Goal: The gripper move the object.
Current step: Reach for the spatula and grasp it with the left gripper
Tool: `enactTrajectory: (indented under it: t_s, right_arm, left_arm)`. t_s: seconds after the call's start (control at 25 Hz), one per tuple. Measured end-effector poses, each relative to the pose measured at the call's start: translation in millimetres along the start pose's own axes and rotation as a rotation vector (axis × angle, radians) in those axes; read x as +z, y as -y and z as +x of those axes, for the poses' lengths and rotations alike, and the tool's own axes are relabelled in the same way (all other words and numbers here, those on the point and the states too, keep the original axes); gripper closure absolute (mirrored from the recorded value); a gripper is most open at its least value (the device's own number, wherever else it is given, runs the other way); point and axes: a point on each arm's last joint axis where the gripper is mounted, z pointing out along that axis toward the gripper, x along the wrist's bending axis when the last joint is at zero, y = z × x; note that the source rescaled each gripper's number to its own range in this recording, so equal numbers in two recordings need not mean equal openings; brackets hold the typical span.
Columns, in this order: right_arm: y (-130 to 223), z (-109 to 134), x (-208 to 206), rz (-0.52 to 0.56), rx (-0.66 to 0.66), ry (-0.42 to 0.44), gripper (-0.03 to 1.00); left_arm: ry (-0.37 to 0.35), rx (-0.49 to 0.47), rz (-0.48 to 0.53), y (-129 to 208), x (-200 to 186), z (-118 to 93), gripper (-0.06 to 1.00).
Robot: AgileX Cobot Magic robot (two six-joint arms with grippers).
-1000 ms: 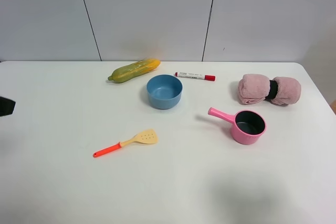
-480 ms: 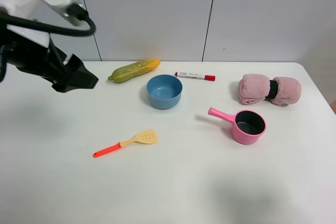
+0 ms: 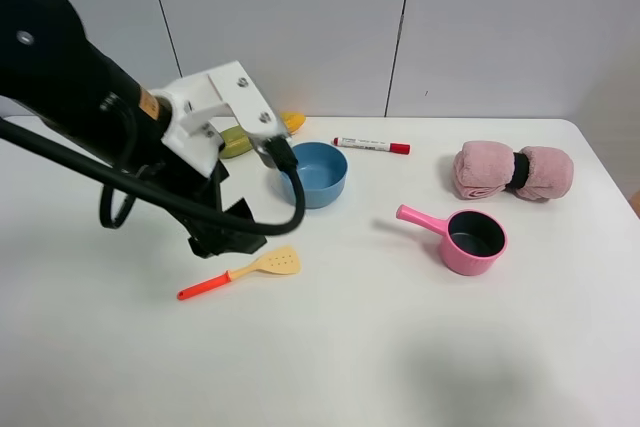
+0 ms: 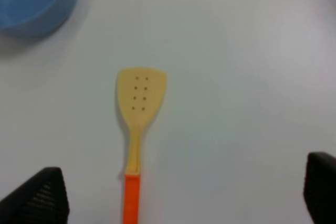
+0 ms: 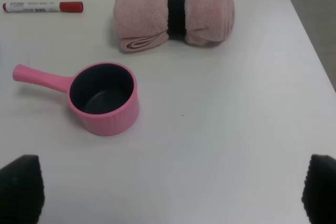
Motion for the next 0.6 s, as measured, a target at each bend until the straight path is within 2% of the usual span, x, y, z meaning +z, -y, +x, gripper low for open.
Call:
enactTrajectory:
  t_s: [0.12,0.32,0.6]
  right_arm:
    - [0,0,0,0.0,0.0,0.0,-0.03]
    - [0,0,0,0.0,0.0,0.0,-0.03]
    - [0,0,0,0.0,0.0,0.0,-0.03]
  left_arm:
    - [0.015,0.037,0.033,-2,24,0,-0.06]
    - [0.017,0.037,0.066,-1,57,6,-0.06]
    - [-0.017,0.025,0.047,-2,93,14,-0.06]
